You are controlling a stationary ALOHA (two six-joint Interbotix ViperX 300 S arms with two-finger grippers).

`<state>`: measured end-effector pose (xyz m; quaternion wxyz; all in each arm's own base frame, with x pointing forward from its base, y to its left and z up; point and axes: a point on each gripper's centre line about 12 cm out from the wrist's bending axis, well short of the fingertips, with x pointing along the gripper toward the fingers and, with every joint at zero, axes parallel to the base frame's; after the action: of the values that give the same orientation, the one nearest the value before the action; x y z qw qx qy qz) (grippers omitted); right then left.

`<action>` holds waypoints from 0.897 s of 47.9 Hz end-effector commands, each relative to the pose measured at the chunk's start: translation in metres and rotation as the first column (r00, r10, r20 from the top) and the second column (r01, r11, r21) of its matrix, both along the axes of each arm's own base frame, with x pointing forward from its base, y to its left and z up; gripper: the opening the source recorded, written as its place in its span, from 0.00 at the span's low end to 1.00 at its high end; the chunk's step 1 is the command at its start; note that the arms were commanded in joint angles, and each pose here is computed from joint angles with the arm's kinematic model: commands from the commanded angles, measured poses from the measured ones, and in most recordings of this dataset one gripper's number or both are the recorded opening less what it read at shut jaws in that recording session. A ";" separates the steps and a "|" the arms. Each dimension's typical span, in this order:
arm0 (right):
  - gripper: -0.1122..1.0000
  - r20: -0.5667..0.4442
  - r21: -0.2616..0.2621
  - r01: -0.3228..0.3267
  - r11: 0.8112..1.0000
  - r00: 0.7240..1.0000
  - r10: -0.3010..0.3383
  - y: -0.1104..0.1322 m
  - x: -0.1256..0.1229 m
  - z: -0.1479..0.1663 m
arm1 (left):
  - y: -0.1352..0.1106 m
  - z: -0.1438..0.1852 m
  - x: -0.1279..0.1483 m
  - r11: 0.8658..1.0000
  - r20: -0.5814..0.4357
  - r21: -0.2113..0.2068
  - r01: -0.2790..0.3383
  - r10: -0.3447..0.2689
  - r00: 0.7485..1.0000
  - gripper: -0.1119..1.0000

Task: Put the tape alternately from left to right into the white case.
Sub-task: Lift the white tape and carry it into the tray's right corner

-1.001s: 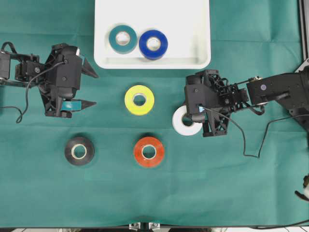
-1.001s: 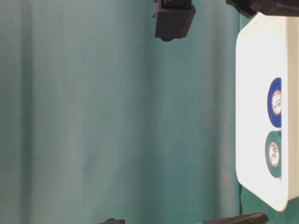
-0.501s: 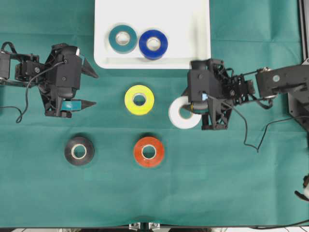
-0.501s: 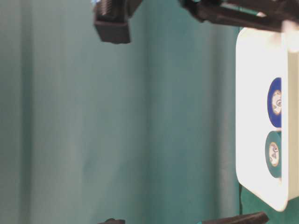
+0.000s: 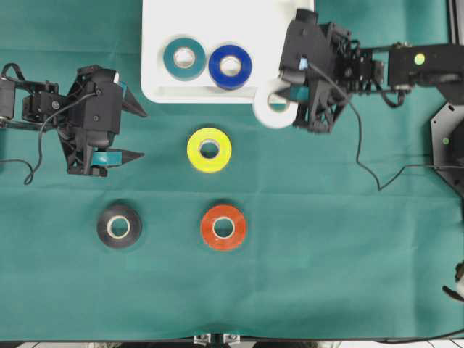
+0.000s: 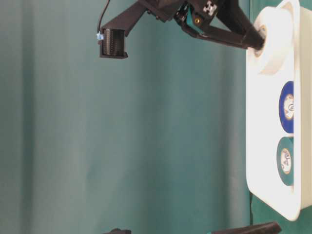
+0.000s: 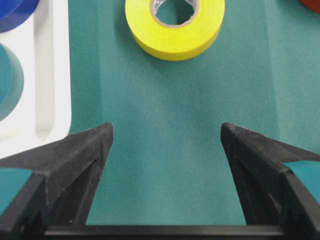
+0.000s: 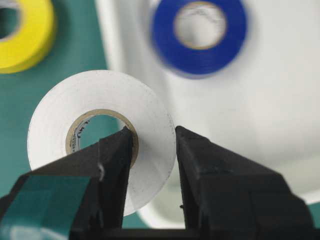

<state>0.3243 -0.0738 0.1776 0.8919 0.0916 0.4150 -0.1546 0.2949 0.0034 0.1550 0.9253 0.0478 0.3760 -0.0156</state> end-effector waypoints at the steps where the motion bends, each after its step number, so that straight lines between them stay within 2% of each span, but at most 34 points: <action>1: 0.34 0.050 -0.034 0.024 0.999 0.998 -0.022 -0.015 0.003 0.016 | -0.001 0.003 -0.001 1.000 0.015 -0.001 0.002 -0.002 1.000 0.84; 10: 0.34 0.044 -0.081 0.069 0.994 0.997 -0.065 -0.044 -0.002 0.012 | -0.001 0.001 -0.002 1.000 0.009 -0.001 0.002 -0.002 1.000 0.84; 19: 0.34 0.071 -0.109 0.085 0.990 0.994 -0.077 -0.064 0.000 0.006 | -0.001 0.002 -0.001 1.000 0.012 -0.001 0.002 -0.002 1.000 0.84; 28: 0.34 0.102 -0.105 0.137 0.985 0.987 -0.127 -0.088 0.001 0.002 | -0.001 0.001 -0.001 1.000 0.011 -0.001 0.002 -0.002 1.000 0.83; 43: 0.34 0.067 -0.093 0.188 0.978 0.981 -0.182 -0.112 0.005 -0.015 | -0.001 0.002 0.000 1.000 0.025 -0.002 0.001 0.000 1.000 0.84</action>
<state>0.3226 -0.1788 0.1531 0.8826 0.0911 0.3879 -0.2493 0.2961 0.0035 0.1563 0.9281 0.0488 0.3689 -0.0152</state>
